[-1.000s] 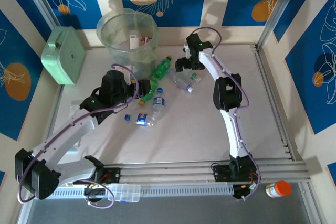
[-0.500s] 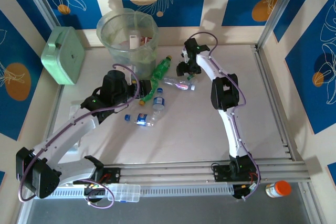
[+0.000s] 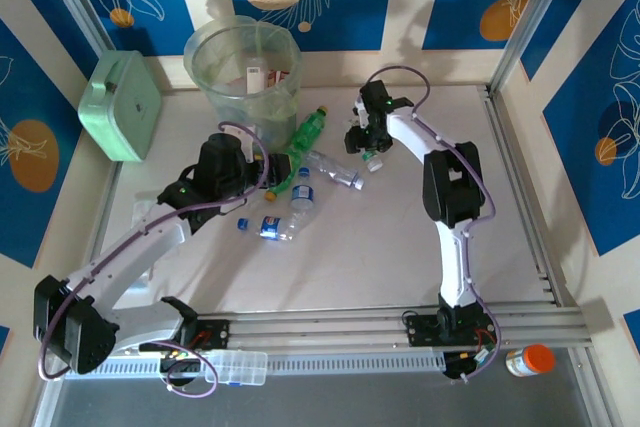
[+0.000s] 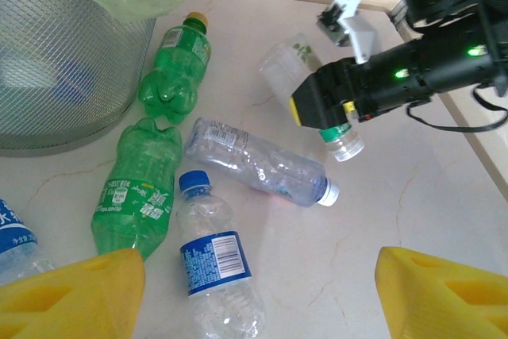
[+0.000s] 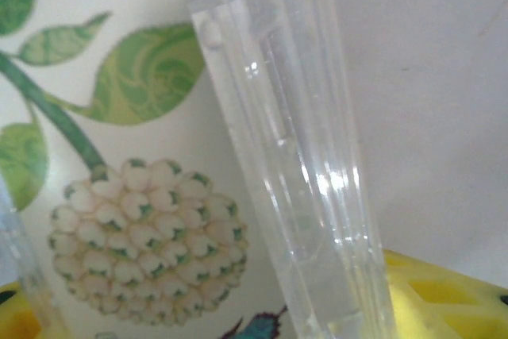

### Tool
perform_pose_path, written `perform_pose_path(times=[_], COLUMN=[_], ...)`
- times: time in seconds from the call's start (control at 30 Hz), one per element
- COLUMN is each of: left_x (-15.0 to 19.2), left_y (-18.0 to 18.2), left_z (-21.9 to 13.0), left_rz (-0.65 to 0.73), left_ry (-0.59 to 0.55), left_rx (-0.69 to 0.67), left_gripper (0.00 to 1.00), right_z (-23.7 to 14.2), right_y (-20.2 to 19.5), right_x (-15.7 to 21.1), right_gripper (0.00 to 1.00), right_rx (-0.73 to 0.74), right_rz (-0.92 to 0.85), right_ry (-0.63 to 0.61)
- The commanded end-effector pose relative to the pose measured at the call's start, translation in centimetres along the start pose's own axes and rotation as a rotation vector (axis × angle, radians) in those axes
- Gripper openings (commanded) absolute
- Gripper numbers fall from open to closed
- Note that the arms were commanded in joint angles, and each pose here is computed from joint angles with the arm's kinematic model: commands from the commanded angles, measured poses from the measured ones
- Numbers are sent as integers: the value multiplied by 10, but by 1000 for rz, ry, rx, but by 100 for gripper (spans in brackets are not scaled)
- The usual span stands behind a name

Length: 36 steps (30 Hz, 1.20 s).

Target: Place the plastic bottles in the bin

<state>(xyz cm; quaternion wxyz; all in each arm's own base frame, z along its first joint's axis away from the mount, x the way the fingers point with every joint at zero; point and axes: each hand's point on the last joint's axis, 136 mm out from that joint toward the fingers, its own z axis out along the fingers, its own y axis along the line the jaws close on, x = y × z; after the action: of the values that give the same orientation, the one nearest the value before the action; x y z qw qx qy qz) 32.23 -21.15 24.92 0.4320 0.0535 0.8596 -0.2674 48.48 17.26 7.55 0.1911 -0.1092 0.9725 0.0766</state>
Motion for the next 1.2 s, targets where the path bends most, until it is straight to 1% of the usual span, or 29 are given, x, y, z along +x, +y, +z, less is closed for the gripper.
perform_pose_path(times=[0.0, 0.13, 0.23, 0.33, 0.43, 0.53, 0.6, 0.67, 0.8, 0.87, 1.0, 1.07, 1.17], left_x=[-1, 0, 0, -2, -3, -7, -10, -15, -26, -28, -25, -22, -17], left_y=[-7, -12, -17, -31, -49, -62, -75, -90, -133, -146, -162, -172, -183], left_z=[2, 3, 3, 1, -4, -11, -19, -28, -54, -63, -66, -68, -64], left_rz=[18, 20, 24, 28, 47, 47, 47, 32, 13, 18, 61, 80, 89], left_ry=[2, 4, -1, -5, -12, -37, -48, -57, -68, -70, -55, -34, -10], left_rx=[34, 61, 99, 174, 281, 357, 430, 517, 790, 864, 923, 964, 991], left_gripper=[76, 77, 78, 81, 83, 93, 96, 96, 100, 99, 99, 99, 100], right_z=[-42, -82, -116, -150, -188, -222, -241, -254, -268, -270, -279, -282, -283], right_y=[3, 14, 33, 54, 78, 102, 116, 125, 142, 148, 157, 160, 165], right_x=[-23, -20, -11, 3, 20, 42, 58, 73, 101, 112, 128, 133, 139], right_gripper=[52, 51, 51, 51, 51, 51, 50, 49, 49, 49, 49, 48, 49], right_rx=[11, -33, -130, -260, -434, -627, -724, -801, -938, -985, -1070, -1100, -1134], right_rz=[8, 24, 30, 52, 68, 74, 72, 70, 72, 72, 48, 36, 18], right_ry=[-153, -249, -338, -398, -446, -484, -500, -504, -469, -449, -431, -420, -396])
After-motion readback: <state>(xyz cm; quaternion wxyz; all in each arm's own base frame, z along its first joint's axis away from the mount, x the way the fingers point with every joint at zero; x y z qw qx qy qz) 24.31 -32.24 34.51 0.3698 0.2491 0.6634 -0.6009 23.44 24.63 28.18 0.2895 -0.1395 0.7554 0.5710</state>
